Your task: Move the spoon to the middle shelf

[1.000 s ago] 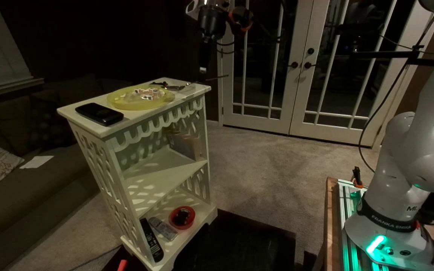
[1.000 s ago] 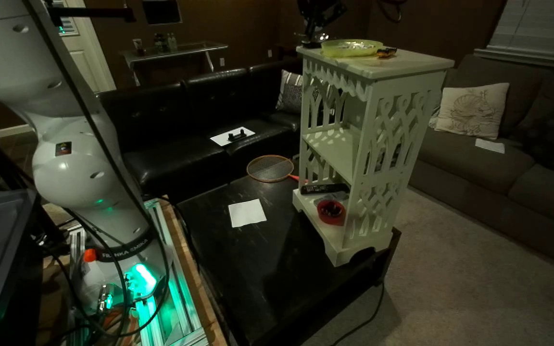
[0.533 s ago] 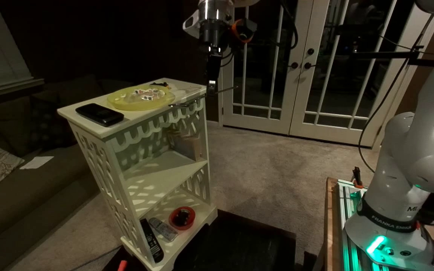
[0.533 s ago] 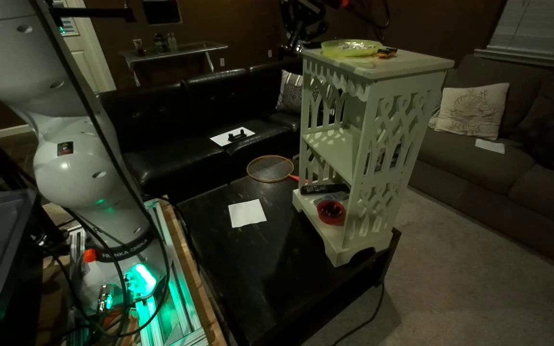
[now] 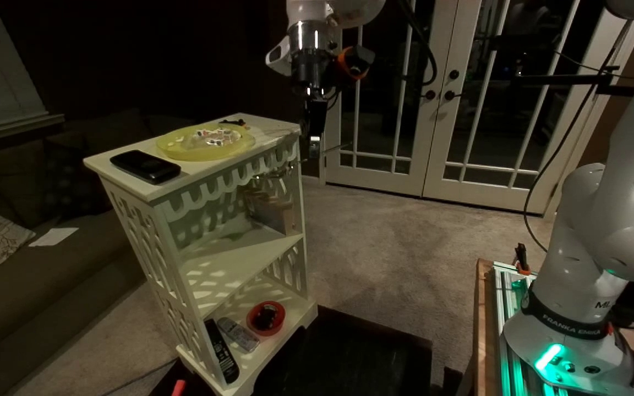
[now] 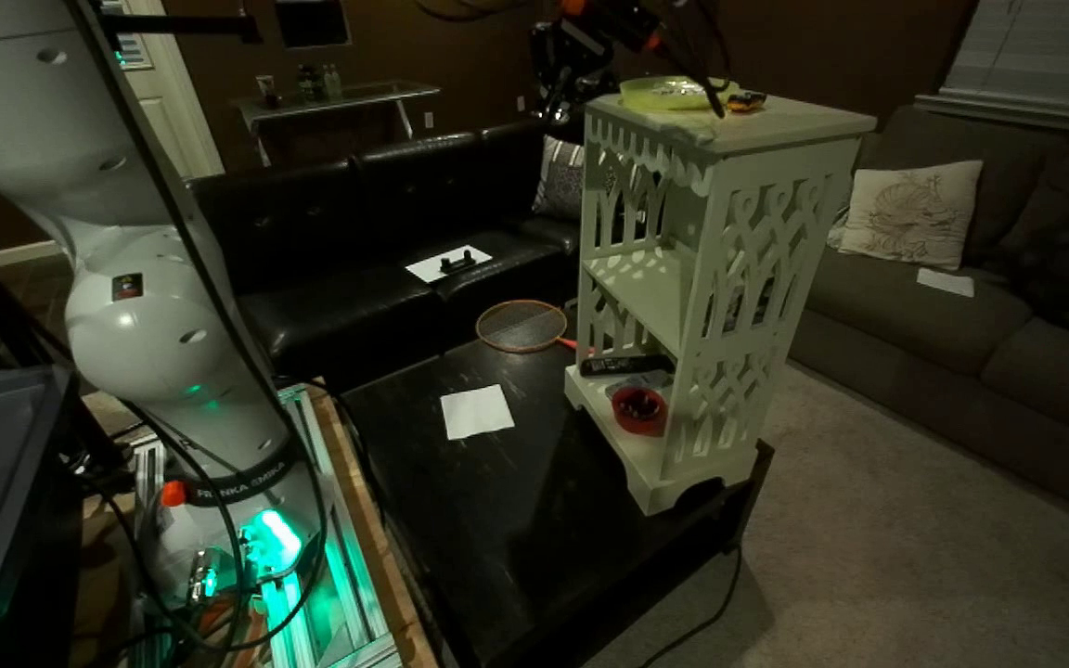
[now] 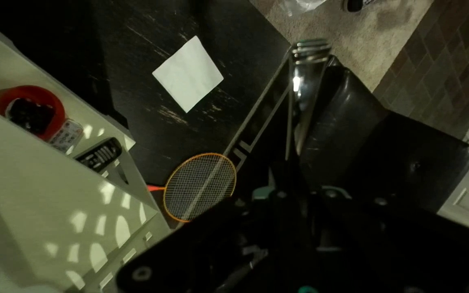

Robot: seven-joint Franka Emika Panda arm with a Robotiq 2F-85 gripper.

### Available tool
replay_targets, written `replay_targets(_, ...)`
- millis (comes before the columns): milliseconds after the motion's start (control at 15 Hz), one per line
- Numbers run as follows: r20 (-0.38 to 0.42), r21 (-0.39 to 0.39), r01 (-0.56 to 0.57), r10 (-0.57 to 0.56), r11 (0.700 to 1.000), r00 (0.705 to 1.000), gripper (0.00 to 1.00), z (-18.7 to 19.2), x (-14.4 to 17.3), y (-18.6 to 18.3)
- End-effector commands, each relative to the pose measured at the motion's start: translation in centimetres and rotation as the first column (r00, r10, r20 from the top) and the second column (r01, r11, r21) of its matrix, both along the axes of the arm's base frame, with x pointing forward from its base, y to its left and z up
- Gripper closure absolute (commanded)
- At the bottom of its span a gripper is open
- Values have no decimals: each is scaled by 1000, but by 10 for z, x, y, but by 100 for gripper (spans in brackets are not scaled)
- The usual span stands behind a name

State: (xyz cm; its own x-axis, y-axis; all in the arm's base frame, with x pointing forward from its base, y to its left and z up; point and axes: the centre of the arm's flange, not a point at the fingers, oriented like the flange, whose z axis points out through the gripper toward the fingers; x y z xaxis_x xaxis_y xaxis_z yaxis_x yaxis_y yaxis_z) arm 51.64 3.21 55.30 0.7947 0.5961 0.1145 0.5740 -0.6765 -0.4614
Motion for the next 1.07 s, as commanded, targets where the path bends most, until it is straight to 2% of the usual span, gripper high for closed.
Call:
replay_targets(0,-22,84,-57,59,995,998,98,-39,-20,1)
replay_targets(133,-6,109,-60,61,992,998,98,-55,-30,-7)
replay_targets(333,80,98,-39,31,994,996,98,-76,-43,-19)
replay_targets(467,157,59,21,-30,998,987,98,-90,-53,-27)
replay_targets(533,180,66,75,-86,995,980,98,-98,-59,-31)
replay_targets(733,231,74,218,-229,973,946,98,-118,-78,-39)
replay_targets(1000,258,136,366,-389,921,884,98,-141,-106,-37)
